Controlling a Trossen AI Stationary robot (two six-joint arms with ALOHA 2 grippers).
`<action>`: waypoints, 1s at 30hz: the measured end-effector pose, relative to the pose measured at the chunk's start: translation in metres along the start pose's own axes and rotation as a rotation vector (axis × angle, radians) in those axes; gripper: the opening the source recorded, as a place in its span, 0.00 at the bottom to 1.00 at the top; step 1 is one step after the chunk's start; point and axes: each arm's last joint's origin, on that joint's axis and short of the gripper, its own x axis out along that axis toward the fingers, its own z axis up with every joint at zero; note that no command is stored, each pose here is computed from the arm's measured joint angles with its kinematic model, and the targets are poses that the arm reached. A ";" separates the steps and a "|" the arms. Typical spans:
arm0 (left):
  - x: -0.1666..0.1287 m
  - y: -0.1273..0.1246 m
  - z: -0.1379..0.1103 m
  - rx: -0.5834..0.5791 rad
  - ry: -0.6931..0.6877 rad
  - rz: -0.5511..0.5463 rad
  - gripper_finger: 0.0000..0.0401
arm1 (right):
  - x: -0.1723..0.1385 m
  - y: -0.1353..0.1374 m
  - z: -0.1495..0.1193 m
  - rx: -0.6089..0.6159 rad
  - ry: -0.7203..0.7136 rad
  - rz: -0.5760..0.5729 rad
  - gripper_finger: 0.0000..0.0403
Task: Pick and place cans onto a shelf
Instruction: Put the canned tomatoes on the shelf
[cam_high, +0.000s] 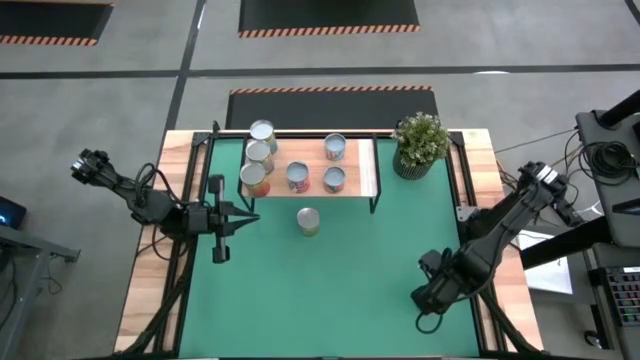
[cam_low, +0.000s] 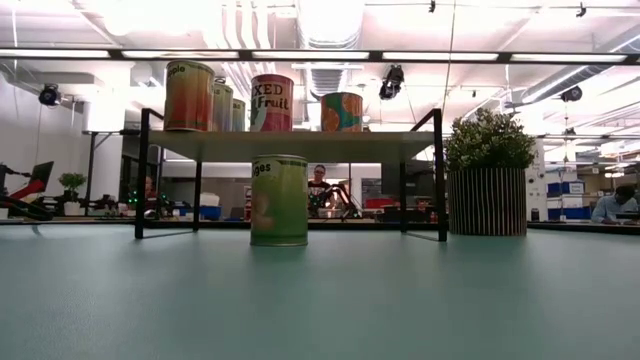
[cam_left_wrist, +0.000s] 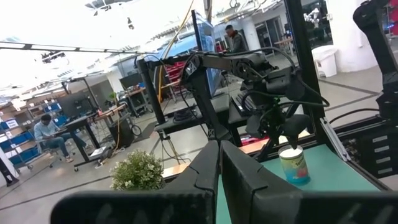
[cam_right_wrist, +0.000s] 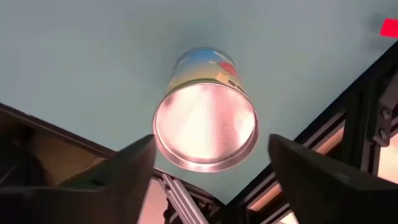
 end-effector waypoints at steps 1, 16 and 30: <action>0.000 0.000 0.000 0.000 0.000 0.000 0.00 | 0.001 0.001 0.000 0.004 0.000 -0.002 0.78; 0.000 0.000 0.000 -0.002 0.002 -0.001 0.00 | 0.019 0.010 -0.001 0.000 0.016 -0.056 0.93; 0.000 0.000 -0.001 -0.003 0.002 -0.001 0.00 | 0.047 0.021 0.001 -0.086 0.038 -0.121 0.86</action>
